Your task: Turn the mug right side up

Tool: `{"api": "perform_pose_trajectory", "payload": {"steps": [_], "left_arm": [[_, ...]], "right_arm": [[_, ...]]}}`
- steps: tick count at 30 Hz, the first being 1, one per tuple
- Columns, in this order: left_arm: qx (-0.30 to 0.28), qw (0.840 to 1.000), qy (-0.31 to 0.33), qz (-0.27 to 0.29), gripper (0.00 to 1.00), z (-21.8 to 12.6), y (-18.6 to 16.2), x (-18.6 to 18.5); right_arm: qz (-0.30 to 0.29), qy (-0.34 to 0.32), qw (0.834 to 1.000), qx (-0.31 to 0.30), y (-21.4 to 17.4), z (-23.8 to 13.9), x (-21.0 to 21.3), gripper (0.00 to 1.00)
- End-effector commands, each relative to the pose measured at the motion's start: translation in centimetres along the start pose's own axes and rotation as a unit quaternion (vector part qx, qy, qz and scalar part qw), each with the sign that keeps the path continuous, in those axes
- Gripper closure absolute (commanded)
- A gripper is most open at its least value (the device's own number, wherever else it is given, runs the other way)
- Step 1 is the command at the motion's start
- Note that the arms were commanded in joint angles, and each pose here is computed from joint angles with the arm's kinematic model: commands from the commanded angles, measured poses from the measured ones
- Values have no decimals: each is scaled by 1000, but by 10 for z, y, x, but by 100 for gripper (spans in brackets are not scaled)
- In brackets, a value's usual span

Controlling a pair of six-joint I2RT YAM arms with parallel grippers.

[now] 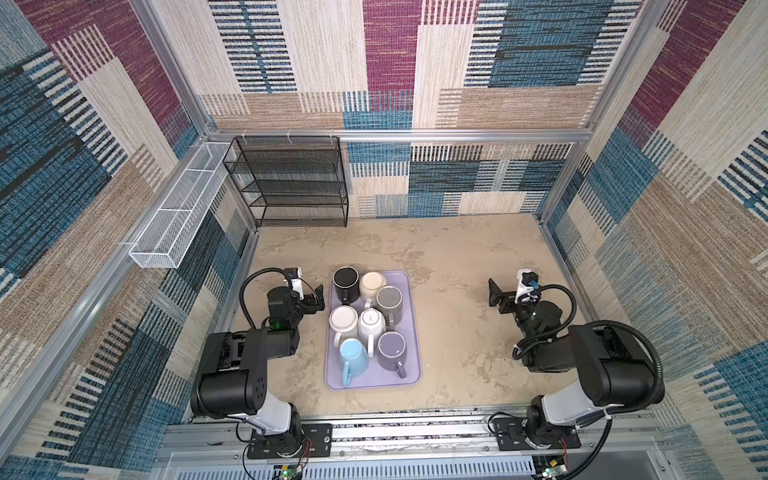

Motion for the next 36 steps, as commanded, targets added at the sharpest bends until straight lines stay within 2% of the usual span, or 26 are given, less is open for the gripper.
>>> {"api": "perform_pose_trajectory", "payload": {"steps": [1,36], "left_arm": [[-10,1000,-1,18,0,0,4,0],[-10,1000,-8,23,0,0,5,-1]], "right_arm": [[4,-6,1000,-12,4,1,0,0],[2,-8,1000,-11,4,2,0,0]]}}
Point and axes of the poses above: each gripper's point midway between its finger pads, its own z axis out along the fingers, its own x axis along the line the jaws close on, y = z × x, the point moved 9 cm from there along -z, back along the fingers, and after that the axes turned 14 degrees about z, right-handed, at the moved point
